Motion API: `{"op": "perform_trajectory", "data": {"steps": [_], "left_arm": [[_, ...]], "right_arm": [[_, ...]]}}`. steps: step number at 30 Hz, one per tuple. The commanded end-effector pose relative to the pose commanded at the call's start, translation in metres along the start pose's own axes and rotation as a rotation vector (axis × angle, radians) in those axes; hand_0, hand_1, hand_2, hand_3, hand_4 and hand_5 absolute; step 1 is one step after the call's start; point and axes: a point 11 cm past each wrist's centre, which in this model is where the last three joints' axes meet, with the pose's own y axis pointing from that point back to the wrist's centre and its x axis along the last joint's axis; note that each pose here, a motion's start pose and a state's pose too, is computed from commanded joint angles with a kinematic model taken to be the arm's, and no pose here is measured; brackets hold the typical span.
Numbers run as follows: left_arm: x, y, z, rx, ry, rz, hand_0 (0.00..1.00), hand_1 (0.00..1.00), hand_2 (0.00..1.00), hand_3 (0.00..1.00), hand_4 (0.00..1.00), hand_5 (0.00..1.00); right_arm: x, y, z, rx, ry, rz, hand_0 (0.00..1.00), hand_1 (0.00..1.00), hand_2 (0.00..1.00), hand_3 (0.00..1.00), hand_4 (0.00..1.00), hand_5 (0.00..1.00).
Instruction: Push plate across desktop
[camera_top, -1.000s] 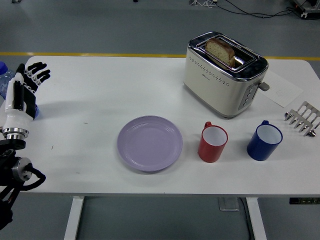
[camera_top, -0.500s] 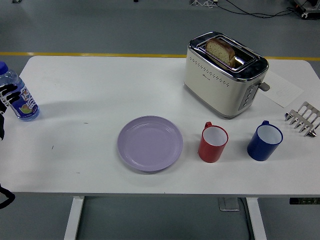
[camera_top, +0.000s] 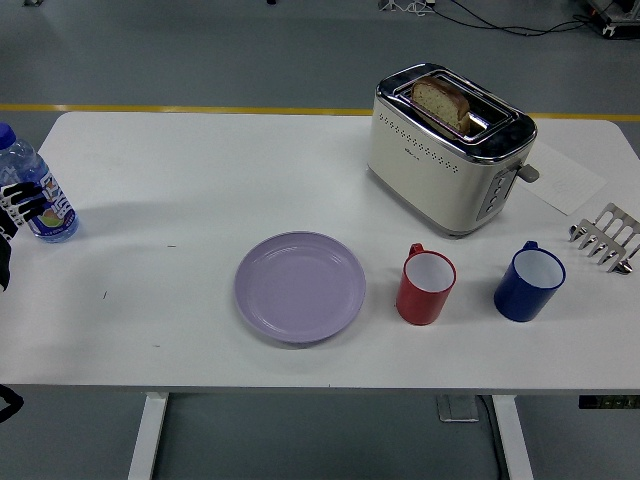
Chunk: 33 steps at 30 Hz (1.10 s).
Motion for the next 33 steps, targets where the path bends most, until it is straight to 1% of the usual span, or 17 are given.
{"op": "perform_trajectory", "data": {"steps": [5,8,10,12,16,20,21,24,26,28,29,31,32,33], "left_arm": [[-0.005,-0.001,-0.001,0.003,0.001,-0.013,0.676,0.681,0.672,0.614,0.493,0.998],[-0.017,-0.001,-0.004,0.005,0.018,-0.029,0.676,0.681,0.670,0.613,0.493,0.998],[-0.026,-0.002,-0.006,-0.002,0.038,-0.032,0.676,0.681,0.670,0.613,0.493,0.998],[-0.032,-0.003,-0.007,-0.008,0.052,-0.034,0.676,0.681,0.670,0.613,0.493,0.998],[-0.062,-0.003,-0.011,-0.020,0.113,-0.054,0.675,0.684,0.670,0.609,0.493,0.998],[-0.084,-0.004,-0.017,0.001,0.144,-0.082,0.676,0.685,0.670,0.610,0.494,0.998],[-0.093,-0.004,-0.019,0.010,0.152,-0.099,0.676,0.685,0.670,0.610,0.494,0.998],[-0.105,-0.005,-0.021,0.019,0.163,-0.121,0.676,0.685,0.670,0.610,0.494,0.998],[-0.120,-0.005,-0.021,0.029,0.178,-0.147,0.676,0.685,0.671,0.609,0.493,0.998],[-0.126,-0.005,-0.022,0.034,0.184,-0.159,0.676,0.685,0.671,0.609,0.493,0.998],[-0.136,-0.004,-0.023,0.045,0.187,-0.185,0.676,0.685,0.671,0.609,0.493,0.998],[-0.149,-0.002,-0.025,0.058,0.190,-0.219,0.676,0.685,0.671,0.609,0.493,0.998],[-0.152,-0.002,-0.025,0.059,0.192,-0.227,0.679,0.686,0.671,0.612,0.492,0.998],[-0.165,0.000,-0.025,0.067,0.195,-0.259,0.679,0.686,0.671,0.612,0.492,0.998]], "right_arm": [[0.000,0.000,-0.003,0.004,0.003,0.000,0.645,0.626,0.659,0.591,0.404,0.195],[0.000,0.001,-0.003,0.004,0.004,0.000,0.646,0.626,0.659,0.591,0.403,0.195],[0.000,0.001,-0.004,0.005,0.006,0.000,0.646,0.626,0.659,0.591,0.403,0.195],[0.000,0.001,-0.004,0.005,0.007,0.000,0.646,0.626,0.659,0.591,0.403,0.195],[0.001,0.001,-0.005,0.007,0.009,0.001,0.645,0.625,0.660,0.591,0.404,0.193],[0.002,0.001,-0.006,0.010,0.007,0.003,0.645,0.626,0.659,0.591,0.405,0.193],[0.002,0.001,-0.007,0.011,0.006,0.004,0.645,0.626,0.659,0.591,0.405,0.193],[0.003,0.001,-0.008,0.014,0.004,0.005,0.645,0.626,0.659,0.591,0.405,0.193],[0.004,0.001,-0.008,0.014,0.003,0.007,0.646,0.626,0.659,0.591,0.405,0.193],[0.005,0.001,-0.008,0.015,0.003,0.008,0.646,0.626,0.659,0.591,0.405,0.193],[0.005,0.001,-0.008,0.015,0.003,0.010,0.646,0.626,0.659,0.591,0.405,0.193],[0.006,0.001,-0.008,0.015,0.002,0.011,0.646,0.626,0.659,0.591,0.405,0.193],[0.006,0.001,-0.008,0.015,0.002,0.012,0.645,0.626,0.659,0.591,0.405,0.191],[0.007,0.001,-0.008,0.015,0.002,0.014,0.645,0.626,0.659,0.591,0.405,0.191]]}}
